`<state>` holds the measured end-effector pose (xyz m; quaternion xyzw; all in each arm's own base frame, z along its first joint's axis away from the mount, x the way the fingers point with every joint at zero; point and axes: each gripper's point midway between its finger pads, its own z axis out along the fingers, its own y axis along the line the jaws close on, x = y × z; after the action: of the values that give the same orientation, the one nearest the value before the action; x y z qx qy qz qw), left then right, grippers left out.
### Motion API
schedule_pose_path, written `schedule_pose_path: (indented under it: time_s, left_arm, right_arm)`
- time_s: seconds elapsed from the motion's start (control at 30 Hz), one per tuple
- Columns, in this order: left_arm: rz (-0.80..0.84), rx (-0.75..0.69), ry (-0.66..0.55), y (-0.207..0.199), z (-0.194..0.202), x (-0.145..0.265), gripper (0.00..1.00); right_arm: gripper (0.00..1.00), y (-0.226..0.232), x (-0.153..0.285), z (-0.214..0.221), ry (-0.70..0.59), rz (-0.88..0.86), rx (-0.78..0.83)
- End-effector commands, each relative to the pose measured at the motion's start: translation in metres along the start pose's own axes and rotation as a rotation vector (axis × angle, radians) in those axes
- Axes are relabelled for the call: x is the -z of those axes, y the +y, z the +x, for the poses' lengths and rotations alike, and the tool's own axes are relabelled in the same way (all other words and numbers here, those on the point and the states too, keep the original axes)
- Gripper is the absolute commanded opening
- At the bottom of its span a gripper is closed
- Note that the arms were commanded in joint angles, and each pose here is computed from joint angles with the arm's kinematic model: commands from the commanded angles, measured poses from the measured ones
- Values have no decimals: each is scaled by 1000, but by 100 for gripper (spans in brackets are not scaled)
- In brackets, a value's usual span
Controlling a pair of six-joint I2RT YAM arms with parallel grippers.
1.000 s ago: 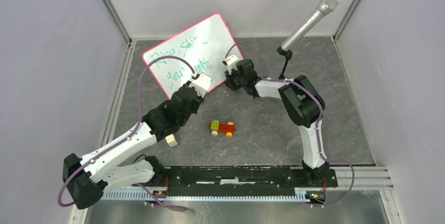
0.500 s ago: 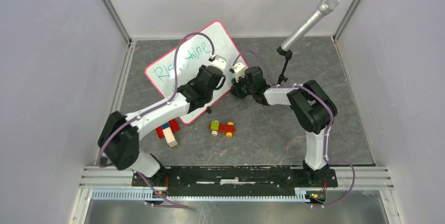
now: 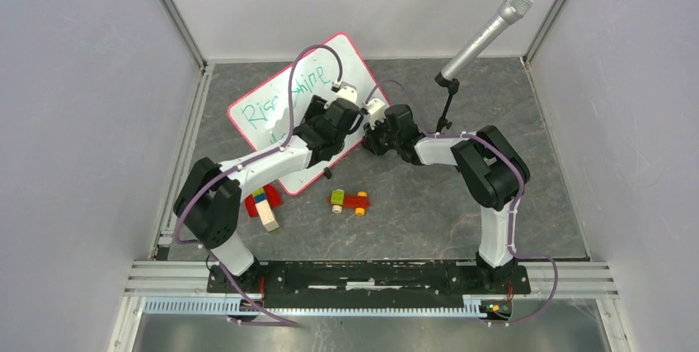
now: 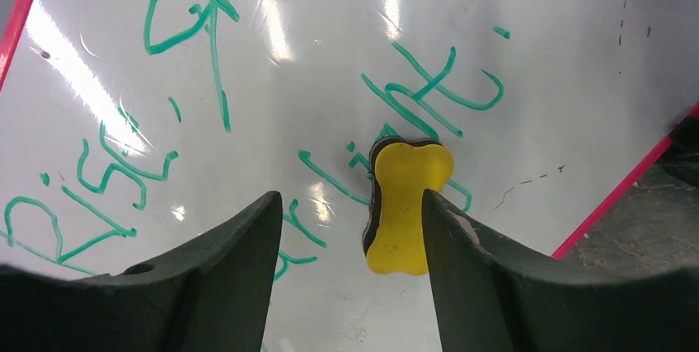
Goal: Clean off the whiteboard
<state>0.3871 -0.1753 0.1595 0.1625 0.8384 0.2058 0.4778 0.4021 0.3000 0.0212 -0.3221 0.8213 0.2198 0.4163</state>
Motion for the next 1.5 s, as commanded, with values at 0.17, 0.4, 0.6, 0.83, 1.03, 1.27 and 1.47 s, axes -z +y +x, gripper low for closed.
schedule_pose_path:
  time_s: [0.17, 0.4, 0.6, 0.83, 1.03, 1.27, 1.47]
  left_arm:
    - [104, 138, 23, -20, 0, 5, 80]
    - [7, 121, 51, -15, 8, -8, 72]
    - [-54, 106, 50, -12, 16, -16, 61]
    - [-43, 120, 45, -16, 16, -20, 47]
    - [-44, 106, 65, -14, 17, -25, 38]
    - [-113, 144, 48, 32, 8, -29, 35]
    - [-147, 176, 6, 71, -8, -32, 33]
  right_arm:
    - [0, 27, 2, -5, 10, -119, 5]
    - [0, 24, 4, -7, 9, -104, 4]
    - [0, 21, 2, -5, 24, -88, 7]
    - [0, 21, 3, -6, 20, -92, 13]
    - [0, 21, 0, -4, 32, -96, 12]
    - [0, 21, -2, -1, 40, -96, 5]
    - [0, 21, -6, 2, 49, -99, -6]
